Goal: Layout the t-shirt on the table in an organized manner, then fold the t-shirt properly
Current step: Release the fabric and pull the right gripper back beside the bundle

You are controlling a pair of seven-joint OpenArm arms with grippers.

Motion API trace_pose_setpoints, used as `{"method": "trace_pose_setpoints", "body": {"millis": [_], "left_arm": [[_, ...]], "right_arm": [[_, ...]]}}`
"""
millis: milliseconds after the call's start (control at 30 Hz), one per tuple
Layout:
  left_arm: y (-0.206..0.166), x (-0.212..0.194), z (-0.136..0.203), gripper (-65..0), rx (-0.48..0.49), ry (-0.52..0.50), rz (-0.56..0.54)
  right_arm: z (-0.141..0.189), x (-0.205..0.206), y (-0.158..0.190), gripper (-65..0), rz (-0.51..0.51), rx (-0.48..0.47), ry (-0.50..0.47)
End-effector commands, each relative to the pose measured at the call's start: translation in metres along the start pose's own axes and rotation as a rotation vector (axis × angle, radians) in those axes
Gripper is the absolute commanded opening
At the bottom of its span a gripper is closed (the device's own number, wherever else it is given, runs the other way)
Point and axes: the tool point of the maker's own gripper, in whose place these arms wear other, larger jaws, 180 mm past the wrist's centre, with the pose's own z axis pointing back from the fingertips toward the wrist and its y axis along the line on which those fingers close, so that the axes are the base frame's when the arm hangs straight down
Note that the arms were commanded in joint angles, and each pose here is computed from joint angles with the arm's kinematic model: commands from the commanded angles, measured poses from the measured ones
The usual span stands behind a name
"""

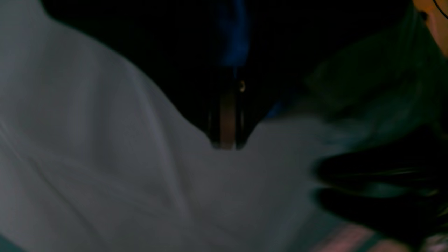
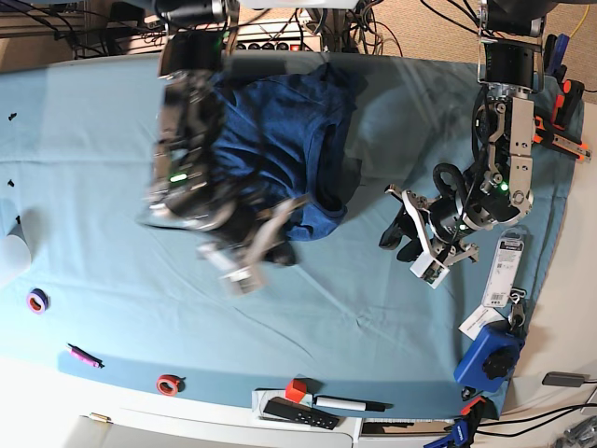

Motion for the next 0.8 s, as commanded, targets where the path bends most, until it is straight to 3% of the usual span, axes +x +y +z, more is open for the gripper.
{"method": "trace_pose_setpoints", "body": {"millis": [0, 33, 67, 200, 367, 667, 767], "left_arm": [[0.004, 0.018, 0.004, -42.0, 0.009, -0.054, -0.019], [0.004, 0.018, 0.004, -42.0, 0.009, -0.055, -0.019], [0.004, 0.018, 0.003, -42.0, 0.008, -0.055, -0.018], [0.004, 0.019, 0.003, -42.0, 0.008, -0.057, -0.018], [0.004, 0.021, 0.004, -42.0, 0.008, -0.070, -0.018], [0.001, 0.025, 0.004, -42.0, -0.007, -0.093, -0.005], [0.001, 0.025, 0.004, -42.0, -0.007, -0.094, -0.005]], "right_arm": [[0.008, 0.025, -0.010, -47.1, -0.014, -0.012, -0.079], [0.015, 0.027, -0.024, -37.3, -0.044, -0.038, -0.096], [0.022, 0.029, -0.038, -32.3, -0.076, -0.065, -0.117], [0.056, 0.024, -0.078, -31.7, -0.213, -0.092, -0.177], [0.085, -0.010, -0.124, -31.1, -0.366, -0.125, -0.169], [0.073, -0.057, -0.130, -31.1, -0.654, 0.172, -0.148], [0.062, -0.056, -0.126, -31.1, -0.743, 0.261, -0.189]]}}
